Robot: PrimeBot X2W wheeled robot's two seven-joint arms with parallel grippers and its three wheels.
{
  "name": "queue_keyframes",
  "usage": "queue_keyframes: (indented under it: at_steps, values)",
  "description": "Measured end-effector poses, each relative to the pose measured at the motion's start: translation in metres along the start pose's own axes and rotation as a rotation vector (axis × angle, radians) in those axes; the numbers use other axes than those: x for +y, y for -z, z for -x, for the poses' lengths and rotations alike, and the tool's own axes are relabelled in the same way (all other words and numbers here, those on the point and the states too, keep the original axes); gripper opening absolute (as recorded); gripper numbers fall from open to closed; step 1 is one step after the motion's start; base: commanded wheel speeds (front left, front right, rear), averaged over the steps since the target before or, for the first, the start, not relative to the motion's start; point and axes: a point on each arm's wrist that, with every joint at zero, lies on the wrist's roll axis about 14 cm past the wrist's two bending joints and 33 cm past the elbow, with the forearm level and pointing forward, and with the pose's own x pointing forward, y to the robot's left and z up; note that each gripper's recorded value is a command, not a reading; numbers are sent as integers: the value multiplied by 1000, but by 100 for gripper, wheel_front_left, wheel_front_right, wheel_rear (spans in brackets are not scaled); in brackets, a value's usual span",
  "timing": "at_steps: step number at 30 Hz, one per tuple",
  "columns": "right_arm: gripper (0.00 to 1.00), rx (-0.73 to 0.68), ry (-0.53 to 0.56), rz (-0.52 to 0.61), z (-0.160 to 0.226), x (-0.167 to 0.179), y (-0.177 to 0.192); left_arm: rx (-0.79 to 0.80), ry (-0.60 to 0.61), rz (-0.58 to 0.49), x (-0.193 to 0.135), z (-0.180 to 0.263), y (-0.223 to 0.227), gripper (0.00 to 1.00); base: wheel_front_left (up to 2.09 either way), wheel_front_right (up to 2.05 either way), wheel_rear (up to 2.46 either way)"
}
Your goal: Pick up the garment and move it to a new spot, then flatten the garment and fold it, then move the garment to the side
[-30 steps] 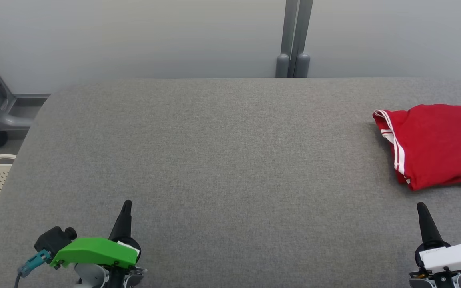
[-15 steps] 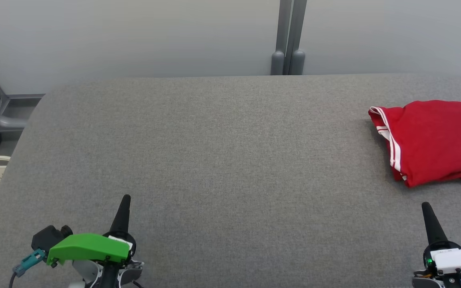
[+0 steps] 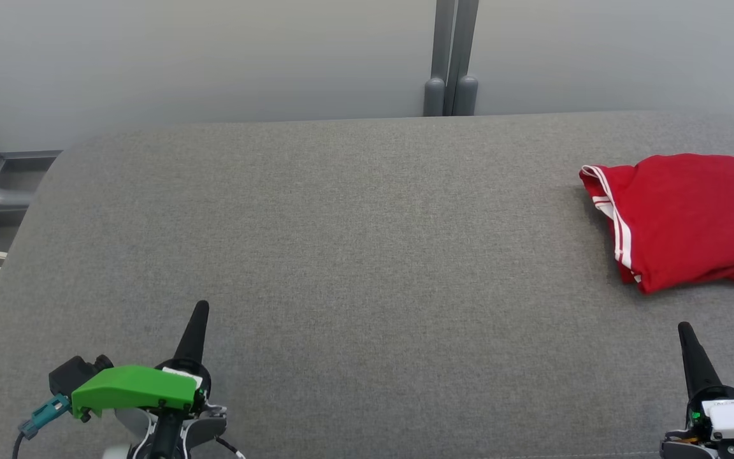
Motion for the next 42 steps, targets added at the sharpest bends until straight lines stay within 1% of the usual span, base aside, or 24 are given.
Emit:
queue_keyframes:
  at_steps: [27, 42]
  values:
    - [0, -53, -8, -211, 9, -1, -16, 35, 61, 195, -16, -12, 5, 0, 0, 0, 0]
    - [0, -79, -12, -303, 14, -3, -24, 53, 85, 275, -22, -17, 8, 0, 0, 0, 0]
